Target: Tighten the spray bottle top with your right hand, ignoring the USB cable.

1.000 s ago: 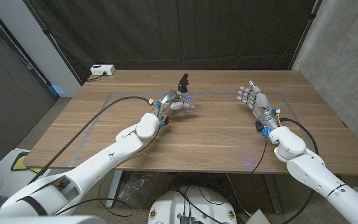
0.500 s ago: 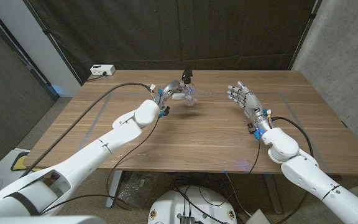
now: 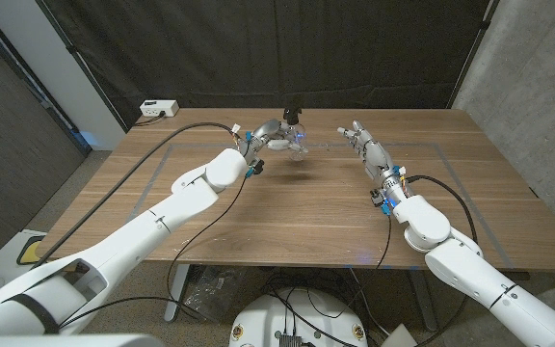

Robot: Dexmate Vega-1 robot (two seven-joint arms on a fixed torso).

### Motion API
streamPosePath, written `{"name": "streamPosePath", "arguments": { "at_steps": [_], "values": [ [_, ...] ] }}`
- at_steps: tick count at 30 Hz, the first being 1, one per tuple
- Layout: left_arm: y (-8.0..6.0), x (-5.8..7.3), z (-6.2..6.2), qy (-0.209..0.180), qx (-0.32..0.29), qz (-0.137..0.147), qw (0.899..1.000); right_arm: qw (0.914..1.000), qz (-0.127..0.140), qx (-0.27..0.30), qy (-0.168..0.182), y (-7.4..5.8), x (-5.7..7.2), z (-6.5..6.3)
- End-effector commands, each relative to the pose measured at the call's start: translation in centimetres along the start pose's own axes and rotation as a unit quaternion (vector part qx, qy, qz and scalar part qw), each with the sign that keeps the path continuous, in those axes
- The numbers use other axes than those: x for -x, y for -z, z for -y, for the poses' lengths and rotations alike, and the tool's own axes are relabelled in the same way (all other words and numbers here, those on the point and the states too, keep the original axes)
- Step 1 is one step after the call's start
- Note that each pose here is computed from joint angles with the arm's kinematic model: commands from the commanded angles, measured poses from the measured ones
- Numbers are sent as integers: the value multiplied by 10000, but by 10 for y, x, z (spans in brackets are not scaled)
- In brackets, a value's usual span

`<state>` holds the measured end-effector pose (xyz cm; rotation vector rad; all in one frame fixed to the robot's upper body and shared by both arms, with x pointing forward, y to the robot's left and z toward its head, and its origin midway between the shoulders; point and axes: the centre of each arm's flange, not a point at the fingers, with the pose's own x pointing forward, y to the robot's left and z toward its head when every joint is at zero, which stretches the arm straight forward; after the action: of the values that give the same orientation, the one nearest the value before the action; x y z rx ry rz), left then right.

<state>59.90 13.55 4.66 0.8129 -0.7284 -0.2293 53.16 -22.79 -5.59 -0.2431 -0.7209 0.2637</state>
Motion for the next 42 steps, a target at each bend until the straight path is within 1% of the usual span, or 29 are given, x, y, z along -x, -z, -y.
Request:
{"name": "streamPosePath", "arguments": {
  "at_steps": [1,2,7,10,15,19,25,28,31,36,42],
  "values": [
    [-15,1,8,382,61,203,9990,9992,105,301,-242,-22,-21,-26],
    [-16,1,9,388,60,216,9990,9989,109,370,-279,-23,-22,-26],
    [-20,-1,12,435,67,246,9987,9991,39,318,-282,-23,-26,-29],
    [-20,-3,15,501,102,223,9984,9985,-5,369,-402,-23,-28,-30],
    [-19,-7,21,661,126,217,9975,9984,-61,333,-454,-23,-33,-29],
    [-19,-9,24,724,97,204,9971,9988,16,285,-410,-24,-35,-28],
    [-19,-12,28,796,100,197,9966,9984,152,286,-455,-26,-39,-30],
    [-18,-14,30,830,119,204,9963,9983,155,277,-494,-27,-42,-31],
    [-20,-16,32,866,114,235,9959,9982,139,243,-525,-26,-43,-31],
    [-28,-21,32,871,56,388,9954,9982,91,198,-556,-24,-44,-30],
    [-34,-23,33,859,38,489,9951,9979,47,188,-617,-24,-43,-29]
  ]
}}
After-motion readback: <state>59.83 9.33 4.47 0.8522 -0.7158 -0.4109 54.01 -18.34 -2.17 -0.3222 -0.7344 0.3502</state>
